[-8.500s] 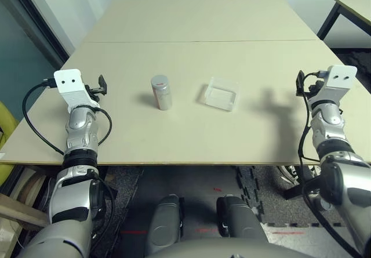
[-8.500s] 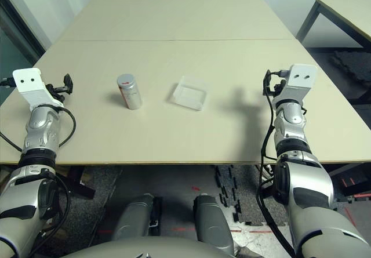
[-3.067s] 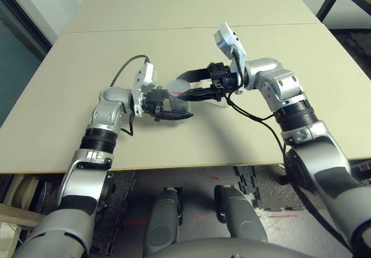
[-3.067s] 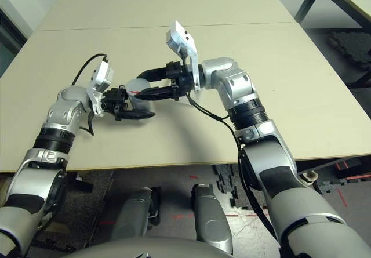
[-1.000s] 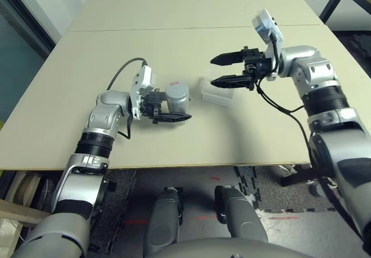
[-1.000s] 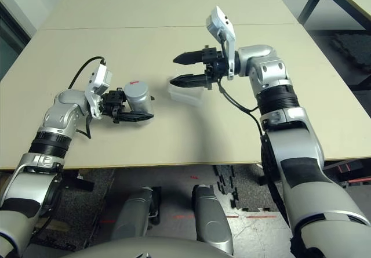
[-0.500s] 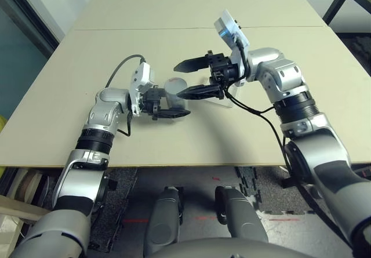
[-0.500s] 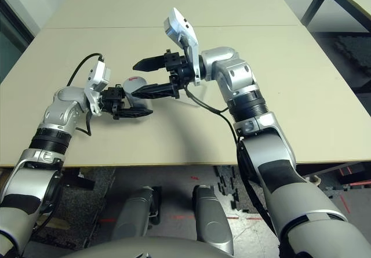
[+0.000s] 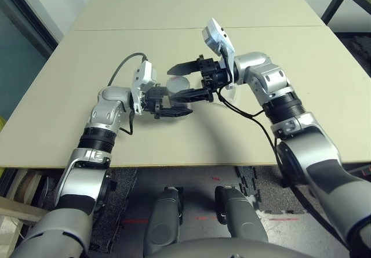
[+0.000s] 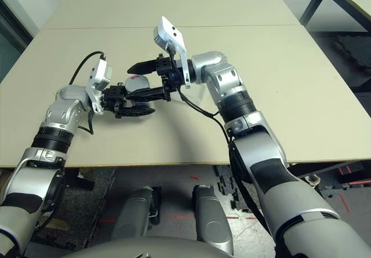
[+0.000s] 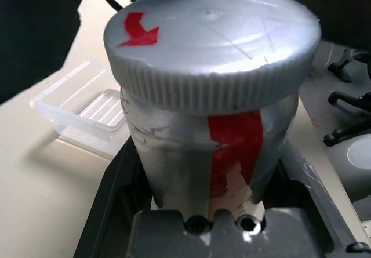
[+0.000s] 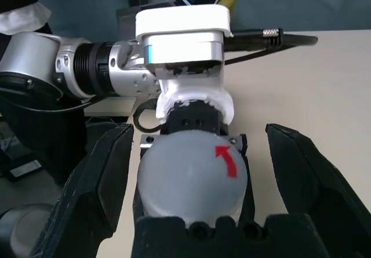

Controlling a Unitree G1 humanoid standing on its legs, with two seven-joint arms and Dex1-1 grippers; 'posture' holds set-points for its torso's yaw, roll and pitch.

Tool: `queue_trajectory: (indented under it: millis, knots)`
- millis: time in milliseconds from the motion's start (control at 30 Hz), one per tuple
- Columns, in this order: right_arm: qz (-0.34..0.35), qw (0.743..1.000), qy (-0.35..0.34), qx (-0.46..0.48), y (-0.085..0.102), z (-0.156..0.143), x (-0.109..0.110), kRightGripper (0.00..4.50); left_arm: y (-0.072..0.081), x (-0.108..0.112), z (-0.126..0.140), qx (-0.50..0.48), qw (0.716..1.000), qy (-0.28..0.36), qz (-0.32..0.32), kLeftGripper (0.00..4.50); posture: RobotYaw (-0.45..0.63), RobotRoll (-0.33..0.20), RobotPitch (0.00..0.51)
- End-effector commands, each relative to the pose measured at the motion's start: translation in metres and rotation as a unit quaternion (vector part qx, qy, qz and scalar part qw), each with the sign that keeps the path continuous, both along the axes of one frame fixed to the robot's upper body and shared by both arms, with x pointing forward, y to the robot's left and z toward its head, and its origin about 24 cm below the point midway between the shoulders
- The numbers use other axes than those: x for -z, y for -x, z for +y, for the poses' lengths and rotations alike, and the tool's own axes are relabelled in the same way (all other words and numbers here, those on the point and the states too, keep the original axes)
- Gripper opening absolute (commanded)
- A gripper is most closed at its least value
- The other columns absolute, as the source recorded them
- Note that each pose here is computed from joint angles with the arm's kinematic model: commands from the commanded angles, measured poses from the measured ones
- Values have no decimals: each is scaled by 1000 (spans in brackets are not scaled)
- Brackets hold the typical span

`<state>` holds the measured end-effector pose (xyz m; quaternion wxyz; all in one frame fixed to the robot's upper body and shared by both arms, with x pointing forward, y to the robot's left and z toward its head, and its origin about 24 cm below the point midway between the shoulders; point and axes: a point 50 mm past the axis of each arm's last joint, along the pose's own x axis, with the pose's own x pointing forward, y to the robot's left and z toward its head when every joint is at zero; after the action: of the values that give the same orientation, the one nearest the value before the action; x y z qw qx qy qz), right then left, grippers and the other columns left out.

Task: Pour the medicine from the bottle into the box.

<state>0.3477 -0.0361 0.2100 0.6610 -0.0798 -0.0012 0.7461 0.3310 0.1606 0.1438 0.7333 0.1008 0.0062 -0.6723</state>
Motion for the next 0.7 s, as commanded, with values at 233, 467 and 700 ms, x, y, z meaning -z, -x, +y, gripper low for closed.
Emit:
queue_trajectory:
  millis: [233,467,700]
  knots:
    - [4,1000,-4,17,-5,-4,0,4500,0,-5,-3,2,1000,0,-11,2682,31,0,131]
    - [4,1000,-6,28,-9,-11,-2,4500,0,-5,-2,-1,1000,0,-13,2682,30,0,131]
    - [3,998,-5,56,-15,-29,-2,4500,-4,-10,0,-5,1000,1,-19,2682,20,0,124]
